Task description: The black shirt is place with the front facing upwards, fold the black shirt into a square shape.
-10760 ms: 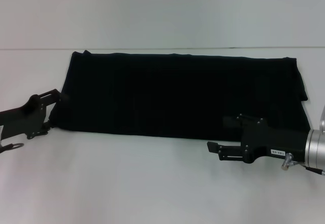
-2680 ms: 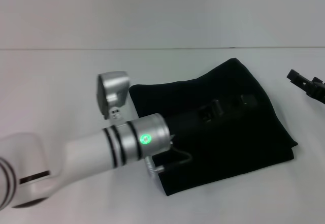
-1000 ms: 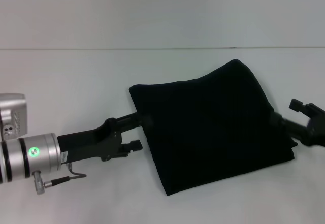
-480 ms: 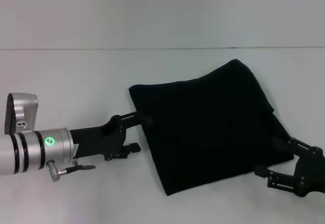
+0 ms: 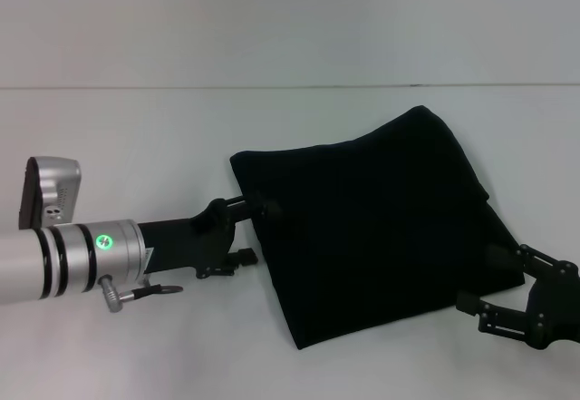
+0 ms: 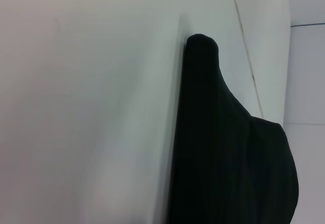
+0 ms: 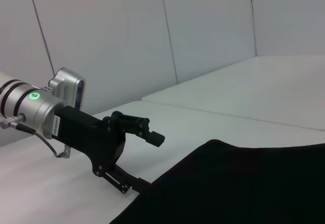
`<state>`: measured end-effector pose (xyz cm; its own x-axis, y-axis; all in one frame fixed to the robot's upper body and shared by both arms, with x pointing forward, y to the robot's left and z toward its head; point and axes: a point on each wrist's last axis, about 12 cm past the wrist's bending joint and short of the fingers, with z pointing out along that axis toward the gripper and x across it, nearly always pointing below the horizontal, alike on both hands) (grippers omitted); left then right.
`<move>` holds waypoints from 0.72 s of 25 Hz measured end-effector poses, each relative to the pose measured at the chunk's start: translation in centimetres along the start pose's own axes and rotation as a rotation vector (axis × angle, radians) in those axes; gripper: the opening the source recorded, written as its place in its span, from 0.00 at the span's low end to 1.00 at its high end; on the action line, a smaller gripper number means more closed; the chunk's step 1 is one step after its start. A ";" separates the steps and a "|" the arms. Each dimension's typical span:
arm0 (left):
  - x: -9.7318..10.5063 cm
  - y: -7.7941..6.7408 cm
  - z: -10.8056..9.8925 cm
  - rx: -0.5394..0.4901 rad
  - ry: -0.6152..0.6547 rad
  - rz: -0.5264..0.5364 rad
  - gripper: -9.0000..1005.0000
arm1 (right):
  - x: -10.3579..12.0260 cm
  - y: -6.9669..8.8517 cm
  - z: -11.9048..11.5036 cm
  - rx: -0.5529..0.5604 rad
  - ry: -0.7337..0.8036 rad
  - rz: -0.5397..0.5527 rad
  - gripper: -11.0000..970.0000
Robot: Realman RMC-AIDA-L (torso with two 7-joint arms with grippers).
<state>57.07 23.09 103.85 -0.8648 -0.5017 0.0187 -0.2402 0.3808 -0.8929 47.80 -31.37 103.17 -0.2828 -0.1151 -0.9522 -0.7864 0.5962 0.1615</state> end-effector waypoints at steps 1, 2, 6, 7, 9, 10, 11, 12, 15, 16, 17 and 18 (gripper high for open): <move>0.0 -0.1 0.1 -0.002 0.000 0.002 0.93 | 0.0 0.0 0.0 0.001 0.001 0.000 0.96; 0.0 -0.1 0.2 -0.004 0.002 0.005 0.93 | 0.0 -0.1 0.1 0.002 0.001 0.000 0.96; 0.0 -0.2 0.4 -0.015 -0.001 0.006 0.93 | 0.0 -0.1 0.1 0.003 0.001 0.004 0.96; 0.0 -0.1 0.5 -0.019 0.000 0.005 0.93 | 0.0 -0.1 0.1 0.004 0.001 0.005 0.96; 0.1 -0.2 0.7 -0.026 0.001 0.004 0.93 | 0.0 -0.1 0.1 0.004 0.000 0.005 0.96; 0.1 -0.3 0.9 -0.027 0.003 0.005 0.93 | 0.0 -0.1 0.1 0.004 -0.001 0.006 0.96; 0.2 -0.4 1.0 -0.027 0.003 0.006 0.93 | 0.0 -0.1 0.1 0.004 -0.001 0.006 0.96; 0.2 -0.5 1.1 -0.026 0.006 0.007 0.93 | 0.0 -0.1 0.1 0.004 -0.001 0.006 0.96; 0.3 -0.9 1.6 -0.027 0.014 0.021 0.93 | -0.1 -0.1 0.1 0.004 -0.002 0.006 0.96; 0.2 -1.1 1.8 -0.030 0.018 0.030 0.93 | -0.1 -0.1 0.1 0.004 -0.003 0.006 0.96; 0.3 -1.2 1.9 -0.034 0.022 0.036 0.93 | -0.1 -0.1 0.1 0.004 -0.003 0.006 0.96; 0.3 -1.4 2.1 -0.039 0.027 0.046 0.93 | -0.1 -0.1 0.1 0.004 -0.003 0.005 0.96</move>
<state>58.07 20.83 104.16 -0.8867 -0.4623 -0.0091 -0.2166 0.4329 -0.8750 47.98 -31.30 103.20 -0.2854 -0.1095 -0.9521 -0.7827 0.5999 0.1656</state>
